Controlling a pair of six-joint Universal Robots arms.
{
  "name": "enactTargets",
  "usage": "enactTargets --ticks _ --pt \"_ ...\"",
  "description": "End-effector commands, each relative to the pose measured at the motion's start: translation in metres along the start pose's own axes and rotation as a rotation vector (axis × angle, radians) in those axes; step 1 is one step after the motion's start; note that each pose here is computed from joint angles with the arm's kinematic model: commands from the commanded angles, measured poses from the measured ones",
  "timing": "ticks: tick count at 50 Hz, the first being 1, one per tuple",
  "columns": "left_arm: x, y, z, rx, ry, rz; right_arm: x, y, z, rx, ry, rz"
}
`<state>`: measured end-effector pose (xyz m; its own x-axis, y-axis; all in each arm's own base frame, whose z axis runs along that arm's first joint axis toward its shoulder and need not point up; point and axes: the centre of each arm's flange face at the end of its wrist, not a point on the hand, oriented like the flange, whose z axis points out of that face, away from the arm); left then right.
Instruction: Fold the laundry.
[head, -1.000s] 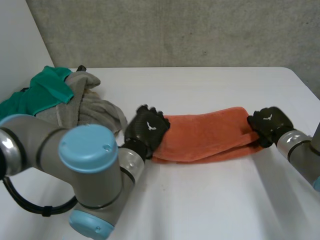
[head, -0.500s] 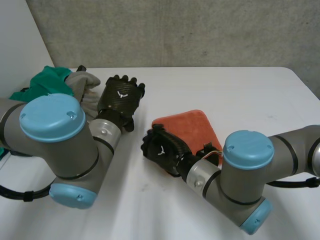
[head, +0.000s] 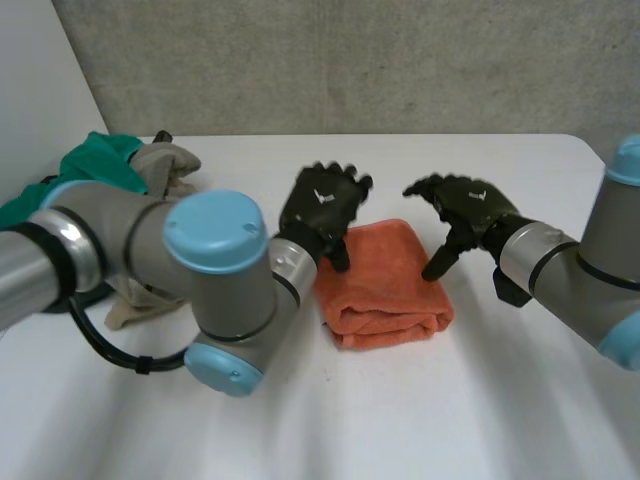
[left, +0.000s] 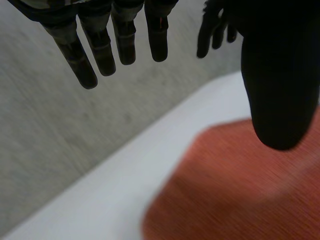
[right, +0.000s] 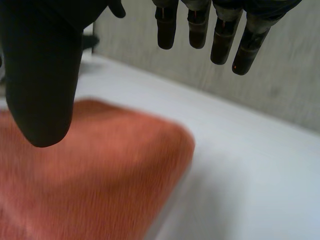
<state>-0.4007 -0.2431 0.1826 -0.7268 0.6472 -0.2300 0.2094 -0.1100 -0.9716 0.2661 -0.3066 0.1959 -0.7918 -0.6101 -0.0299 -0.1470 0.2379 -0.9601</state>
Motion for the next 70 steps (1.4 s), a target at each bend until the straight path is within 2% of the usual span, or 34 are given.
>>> enactTargets --ticks 1,7,14,19,21,25,30,35,41,43,49,56,63,70 --pt "0.015 0.046 0.003 -0.193 0.048 0.015 0.006 0.032 0.027 -0.142 -0.012 -0.015" --pt "0.014 0.058 0.001 -0.274 0.06 0.023 0.008 0.046 0.037 -0.179 -0.016 -0.075" --pt "0.013 0.063 -0.005 -0.331 0.08 0.068 0.015 0.043 0.04 -0.189 0.046 -0.198" --pt "0.002 0.049 -0.003 -0.304 0.061 0.074 0.01 0.032 0.036 -0.166 0.044 -0.214" --pt "-0.006 0.025 -0.004 -0.251 0.042 0.065 0.009 0.021 0.028 -0.142 0.051 -0.21" --pt "-0.016 -0.012 -0.011 -0.168 0.019 0.062 0.008 0.01 0.012 -0.116 0.068 -0.132" --pt "-0.029 -0.038 -0.023 -0.113 0.021 0.052 0.014 0.022 0.001 -0.113 0.093 0.006" --pt "-0.026 -0.049 -0.04 -0.083 0.138 0.043 0.03 0.05 -0.009 -0.17 0.124 0.088" --pt "-0.02 -0.042 -0.057 -0.085 0.33 0.009 0.02 0.071 -0.01 -0.17 0.028 0.113" --pt "-0.022 -0.041 -0.058 -0.085 0.348 0.004 0.019 0.074 -0.008 -0.169 0.013 0.118" --pt "-0.026 -0.036 -0.059 -0.101 0.349 -0.007 0.012 0.09 0.004 -0.177 -0.018 0.142" --pt "-0.027 -0.039 -0.06 -0.091 0.346 -0.004 -0.003 0.089 0.012 -0.155 -0.056 0.121" --pt "-0.028 -0.04 -0.06 -0.089 0.343 -0.003 -0.006 0.087 0.019 -0.136 -0.065 0.186" --pt "-0.028 -0.04 -0.06 -0.089 0.343 -0.004 -0.01 0.083 0.03 -0.114 -0.079 0.192"
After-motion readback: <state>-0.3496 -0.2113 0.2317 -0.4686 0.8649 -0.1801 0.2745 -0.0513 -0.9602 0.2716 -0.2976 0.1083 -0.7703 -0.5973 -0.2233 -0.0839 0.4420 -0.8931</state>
